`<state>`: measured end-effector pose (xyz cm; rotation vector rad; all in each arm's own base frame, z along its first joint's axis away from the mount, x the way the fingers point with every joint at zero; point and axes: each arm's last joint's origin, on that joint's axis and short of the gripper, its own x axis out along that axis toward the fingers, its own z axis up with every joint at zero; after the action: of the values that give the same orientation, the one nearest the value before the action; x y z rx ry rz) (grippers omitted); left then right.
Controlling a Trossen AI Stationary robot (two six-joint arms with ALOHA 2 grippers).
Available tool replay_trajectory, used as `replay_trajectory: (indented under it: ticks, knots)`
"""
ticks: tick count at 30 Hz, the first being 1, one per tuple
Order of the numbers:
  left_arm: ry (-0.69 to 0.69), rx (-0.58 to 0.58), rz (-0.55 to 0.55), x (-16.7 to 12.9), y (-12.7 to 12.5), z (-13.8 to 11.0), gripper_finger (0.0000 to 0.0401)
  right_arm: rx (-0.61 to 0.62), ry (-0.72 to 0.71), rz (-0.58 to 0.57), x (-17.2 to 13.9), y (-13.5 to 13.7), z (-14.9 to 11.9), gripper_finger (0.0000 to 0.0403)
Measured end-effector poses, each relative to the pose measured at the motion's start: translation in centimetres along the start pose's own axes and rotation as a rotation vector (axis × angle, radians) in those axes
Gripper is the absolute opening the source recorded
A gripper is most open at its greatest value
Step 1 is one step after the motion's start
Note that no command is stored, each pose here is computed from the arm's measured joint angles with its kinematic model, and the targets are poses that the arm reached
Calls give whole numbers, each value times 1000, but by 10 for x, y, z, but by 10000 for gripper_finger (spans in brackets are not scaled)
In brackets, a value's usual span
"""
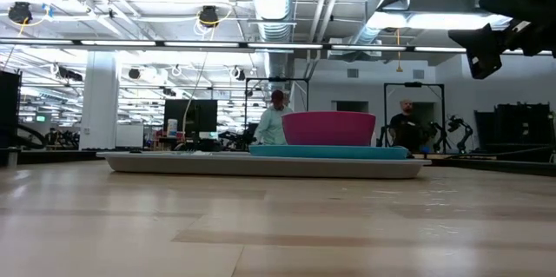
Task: Set up tray
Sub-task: Return to Home Position
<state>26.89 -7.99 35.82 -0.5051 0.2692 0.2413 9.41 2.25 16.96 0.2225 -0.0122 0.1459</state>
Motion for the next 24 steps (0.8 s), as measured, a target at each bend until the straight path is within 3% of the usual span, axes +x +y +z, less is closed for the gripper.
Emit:
replay_trajectory:
  ticks: [6,15,24]
  knots:
    - [-66,127,-229,-41,-4,-25,119,0,0,0,0,0,0,244]
    - [-247,25,-696,-79,47,-76,119,1,1,-1,0,0,0,244]
    - [-260,54,-813,-99,91,-106,119,1,1,-1,0,0,0,244]
